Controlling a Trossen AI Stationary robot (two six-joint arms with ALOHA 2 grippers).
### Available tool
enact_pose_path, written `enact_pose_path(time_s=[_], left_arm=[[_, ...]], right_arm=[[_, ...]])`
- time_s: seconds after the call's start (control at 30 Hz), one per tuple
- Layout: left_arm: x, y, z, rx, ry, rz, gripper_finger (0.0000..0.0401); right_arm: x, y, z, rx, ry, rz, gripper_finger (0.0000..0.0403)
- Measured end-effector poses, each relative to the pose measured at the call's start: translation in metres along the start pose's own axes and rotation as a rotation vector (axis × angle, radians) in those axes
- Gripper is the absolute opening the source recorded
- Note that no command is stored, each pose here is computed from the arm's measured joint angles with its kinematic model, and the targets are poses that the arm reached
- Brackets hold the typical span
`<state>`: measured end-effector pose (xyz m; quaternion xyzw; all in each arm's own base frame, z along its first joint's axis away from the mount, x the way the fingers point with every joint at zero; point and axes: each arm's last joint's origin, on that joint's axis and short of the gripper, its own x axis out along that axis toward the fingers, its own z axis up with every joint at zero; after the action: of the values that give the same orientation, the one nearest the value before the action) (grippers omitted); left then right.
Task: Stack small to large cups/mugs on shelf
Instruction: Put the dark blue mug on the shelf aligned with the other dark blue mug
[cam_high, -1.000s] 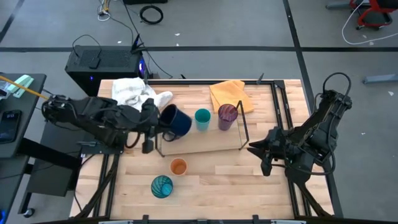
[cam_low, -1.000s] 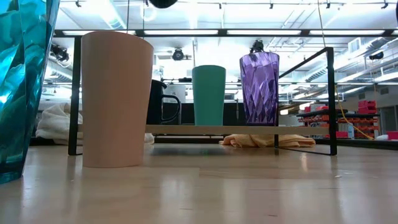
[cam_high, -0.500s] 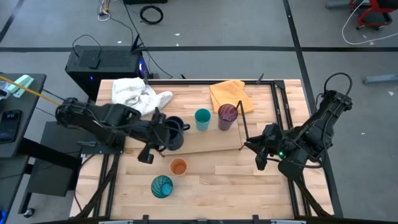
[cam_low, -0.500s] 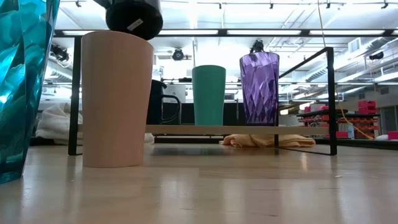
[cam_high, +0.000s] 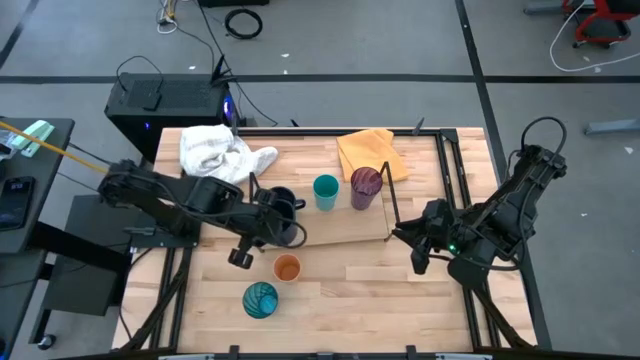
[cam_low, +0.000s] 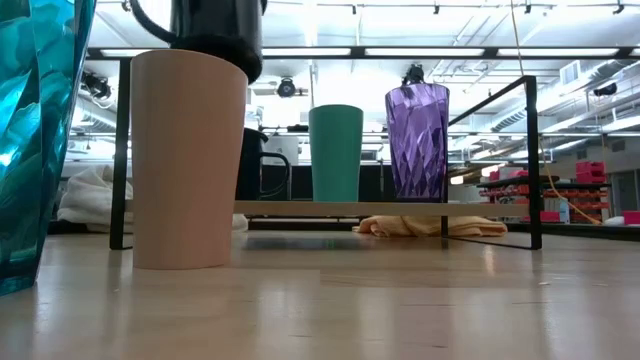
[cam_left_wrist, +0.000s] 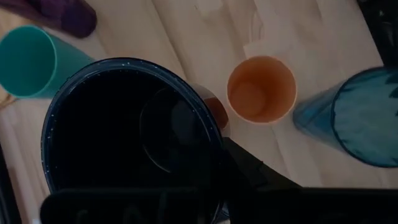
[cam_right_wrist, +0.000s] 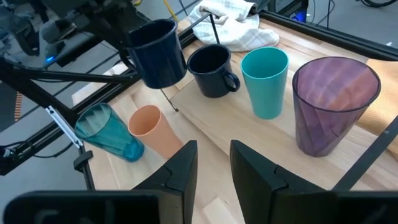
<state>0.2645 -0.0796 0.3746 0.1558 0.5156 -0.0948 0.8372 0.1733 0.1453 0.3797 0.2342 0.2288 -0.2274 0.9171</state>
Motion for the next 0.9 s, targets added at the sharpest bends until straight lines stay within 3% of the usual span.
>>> enact_pose_path(time_s=[0.4, 0.9], left_arm=[[0.029, -0.006, 0.012, 0.101, 0.069, -0.01, 0.0027], [0.04, -0.007, 0.016, 0.149, 0.093, 0.017, 0.0027]], right_arm=[[0.0, 0.001, 0.0, 0.002, -0.006, 0.006, 0.0103], [0.0, 0.001, 0.0, -0.007, -0.006, 0.006, 0.0103]])
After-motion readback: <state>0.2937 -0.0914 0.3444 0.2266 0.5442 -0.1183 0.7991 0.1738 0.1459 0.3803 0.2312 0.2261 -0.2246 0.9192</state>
